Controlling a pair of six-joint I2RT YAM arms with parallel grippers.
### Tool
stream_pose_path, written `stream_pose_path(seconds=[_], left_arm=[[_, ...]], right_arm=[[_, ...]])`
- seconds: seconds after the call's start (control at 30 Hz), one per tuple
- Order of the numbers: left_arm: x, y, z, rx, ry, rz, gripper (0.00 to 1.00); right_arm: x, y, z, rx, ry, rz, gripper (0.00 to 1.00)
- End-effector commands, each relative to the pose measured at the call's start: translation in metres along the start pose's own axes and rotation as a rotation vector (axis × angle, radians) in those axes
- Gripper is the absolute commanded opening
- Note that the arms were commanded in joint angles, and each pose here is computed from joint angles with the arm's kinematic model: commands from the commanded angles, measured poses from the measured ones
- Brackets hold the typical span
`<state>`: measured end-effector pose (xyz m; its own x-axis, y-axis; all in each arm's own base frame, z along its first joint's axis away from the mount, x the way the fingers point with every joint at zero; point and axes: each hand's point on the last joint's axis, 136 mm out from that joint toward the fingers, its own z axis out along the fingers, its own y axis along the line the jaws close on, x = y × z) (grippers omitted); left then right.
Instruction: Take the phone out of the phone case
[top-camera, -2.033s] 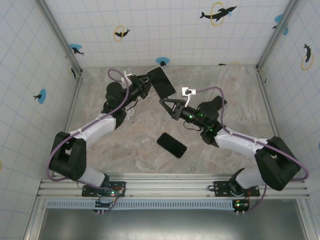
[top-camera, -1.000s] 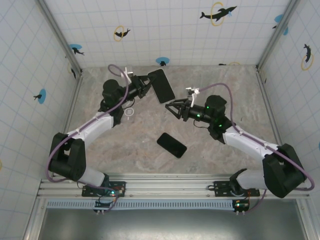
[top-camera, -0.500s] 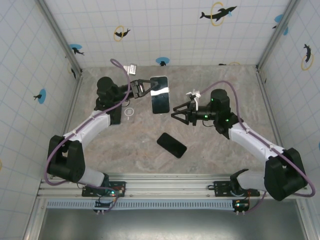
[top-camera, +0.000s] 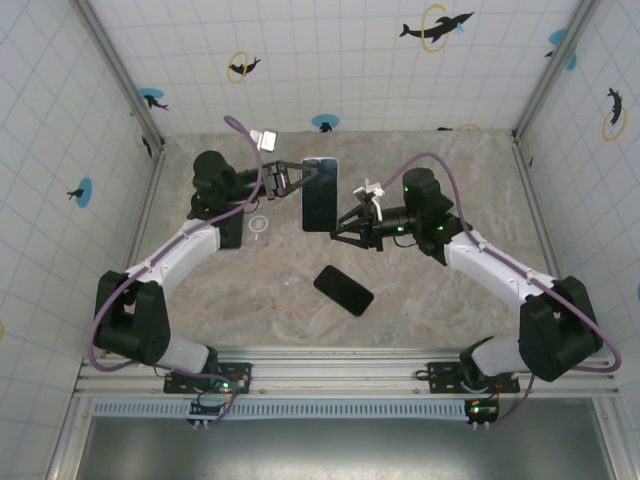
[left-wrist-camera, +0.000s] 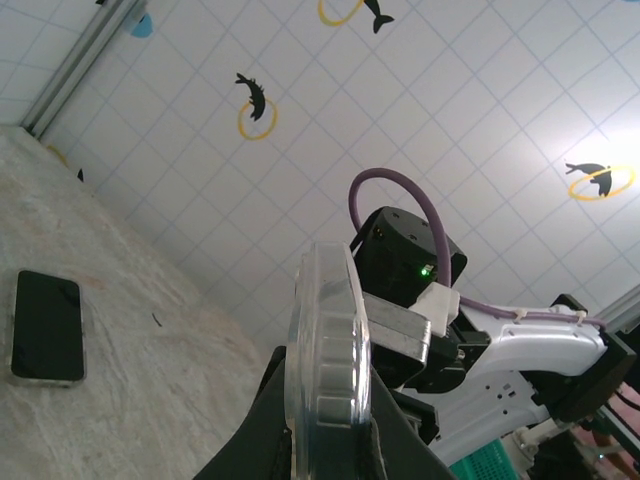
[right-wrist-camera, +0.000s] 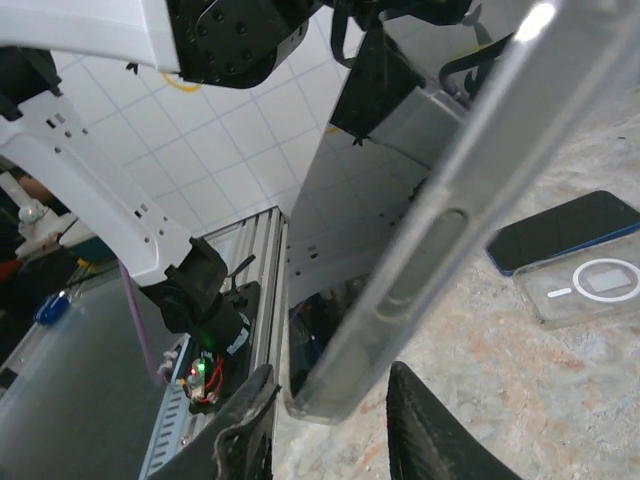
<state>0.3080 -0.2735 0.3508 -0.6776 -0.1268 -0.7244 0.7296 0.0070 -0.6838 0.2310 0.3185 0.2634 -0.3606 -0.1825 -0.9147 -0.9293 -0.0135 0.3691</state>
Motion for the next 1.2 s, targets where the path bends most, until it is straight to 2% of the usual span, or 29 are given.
stream_pose_path(seconds=[0.0,0.2,0.43,0.9,1.17], left_arm=[[-0.014,-0.021,-0.002,0.032,-0.008,0.104,0.0],[-0.012,-0.023,-0.003,0.032,-0.009,0.099,0.0],[-0.01,-0.026,-0.004,0.047,0.0,0.056,0.0],[-0.002,-0.033,0.001,0.116,0.028,-0.125,0.0],[0.001,-0.032,0.004,0.12,0.042,-0.149,0.0]], right_arm=[[-0.009,0.005,0.003,-0.041,-0.001,-0.032,0.28],[-0.007,0.003,0.004,-0.035,0.013,-0.031,0.15],[-0.01,-0.011,0.005,0.049,0.04,-0.079,0.08],[-0.027,-0.058,0.0,0.384,0.08,-0.295,0.06],[-0.041,-0.067,-0.003,0.461,0.052,-0.338,0.06]])
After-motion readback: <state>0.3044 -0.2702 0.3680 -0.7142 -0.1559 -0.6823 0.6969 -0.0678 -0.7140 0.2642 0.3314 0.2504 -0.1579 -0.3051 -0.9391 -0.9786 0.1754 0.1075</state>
